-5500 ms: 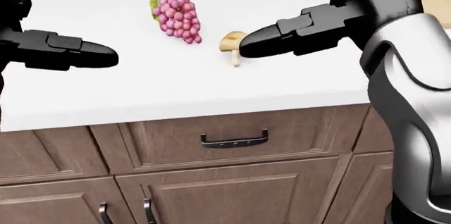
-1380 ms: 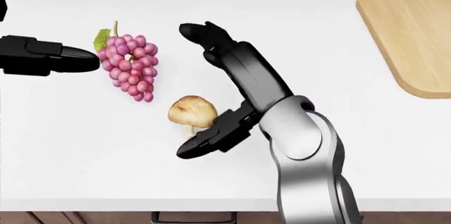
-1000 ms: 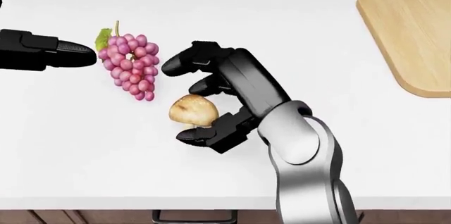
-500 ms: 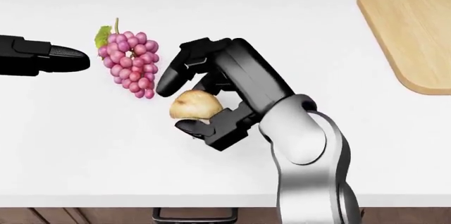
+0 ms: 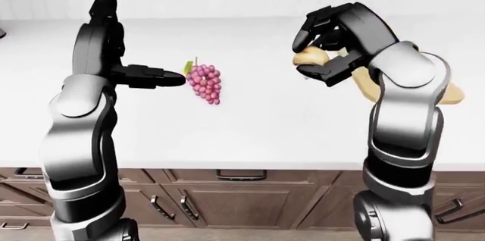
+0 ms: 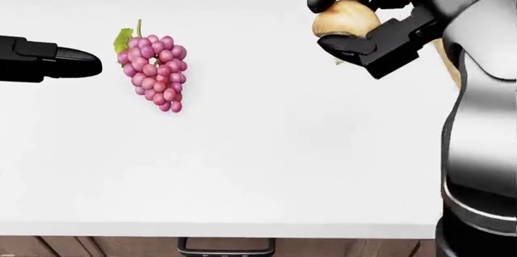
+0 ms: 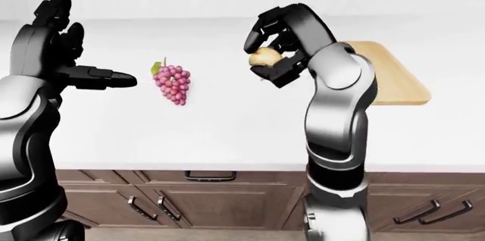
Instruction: Place the mushroom and the grape on separate cutting boards.
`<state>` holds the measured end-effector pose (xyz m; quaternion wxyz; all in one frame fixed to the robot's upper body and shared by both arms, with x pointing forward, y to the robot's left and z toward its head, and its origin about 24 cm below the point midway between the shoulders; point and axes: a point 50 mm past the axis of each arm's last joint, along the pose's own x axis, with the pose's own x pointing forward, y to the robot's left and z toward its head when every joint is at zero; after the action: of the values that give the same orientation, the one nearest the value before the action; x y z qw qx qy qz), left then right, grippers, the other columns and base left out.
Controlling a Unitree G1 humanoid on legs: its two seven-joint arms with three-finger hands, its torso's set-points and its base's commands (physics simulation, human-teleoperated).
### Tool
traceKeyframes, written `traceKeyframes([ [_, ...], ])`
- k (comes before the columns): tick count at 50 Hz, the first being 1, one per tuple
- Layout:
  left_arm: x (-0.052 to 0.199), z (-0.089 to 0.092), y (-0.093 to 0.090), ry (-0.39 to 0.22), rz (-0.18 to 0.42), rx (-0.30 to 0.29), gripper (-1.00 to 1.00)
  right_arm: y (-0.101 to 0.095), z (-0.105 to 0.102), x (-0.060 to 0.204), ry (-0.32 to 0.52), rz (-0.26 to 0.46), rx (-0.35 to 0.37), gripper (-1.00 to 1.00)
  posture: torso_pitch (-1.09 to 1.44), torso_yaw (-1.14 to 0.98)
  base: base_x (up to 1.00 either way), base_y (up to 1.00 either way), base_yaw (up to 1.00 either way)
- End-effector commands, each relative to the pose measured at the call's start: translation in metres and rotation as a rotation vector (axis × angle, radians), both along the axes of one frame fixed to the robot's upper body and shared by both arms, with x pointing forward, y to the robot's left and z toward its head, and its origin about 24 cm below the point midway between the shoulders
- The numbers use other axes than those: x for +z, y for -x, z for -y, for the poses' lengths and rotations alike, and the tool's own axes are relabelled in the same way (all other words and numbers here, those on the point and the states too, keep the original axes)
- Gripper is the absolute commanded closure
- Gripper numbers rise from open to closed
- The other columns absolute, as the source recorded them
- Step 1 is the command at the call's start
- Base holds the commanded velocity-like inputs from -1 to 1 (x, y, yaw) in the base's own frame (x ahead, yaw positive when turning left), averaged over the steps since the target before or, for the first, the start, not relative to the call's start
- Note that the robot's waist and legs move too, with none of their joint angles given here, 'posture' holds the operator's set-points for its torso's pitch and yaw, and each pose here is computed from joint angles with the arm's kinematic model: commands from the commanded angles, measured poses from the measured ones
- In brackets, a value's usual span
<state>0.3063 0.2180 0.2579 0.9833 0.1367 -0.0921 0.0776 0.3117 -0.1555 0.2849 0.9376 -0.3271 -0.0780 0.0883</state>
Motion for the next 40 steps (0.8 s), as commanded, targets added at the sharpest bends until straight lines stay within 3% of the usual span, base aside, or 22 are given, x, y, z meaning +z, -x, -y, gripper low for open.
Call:
traceKeyframes([
  [1, 0.018, 0.001, 0.005, -0.022, 0.092, 0.004, -1.00, 0.001, 0.005, 0.016, 0.007, 0.075, -0.004, 0.55, 0.00, 0.00, 0.00, 0.00, 0.00],
  [8, 0.018, 0.001, 0.004, -0.020, 0.092, 0.004, -1.00, -0.013, 0.043, 0.021, -0.005, 0.071, -0.113, 0.57, 0.00, 0.00, 0.00, 0.00, 0.00],
  [19, 0.017, 0.000, 0.005, -0.018, 0.091, 0.007, -1.00, -0.026, 0.086, 0.022, -0.031, 0.059, -0.236, 0.58, 0.00, 0.00, 0.00, 0.00, 0.00],
  [30, 0.021, 0.000, 0.004, -0.022, 0.092, 0.005, -1.00, -0.039, 0.124, 0.020, 0.033, 0.068, -0.390, 0.60, 0.00, 0.00, 0.00, 0.00, 0.00],
  [40, 0.022, -0.001, 0.004, -0.023, 0.094, 0.009, -1.00, -0.065, 0.150, 0.001, 0.067, 0.057, -0.516, 0.63, 0.00, 0.00, 0.00, 0.00, 0.00],
])
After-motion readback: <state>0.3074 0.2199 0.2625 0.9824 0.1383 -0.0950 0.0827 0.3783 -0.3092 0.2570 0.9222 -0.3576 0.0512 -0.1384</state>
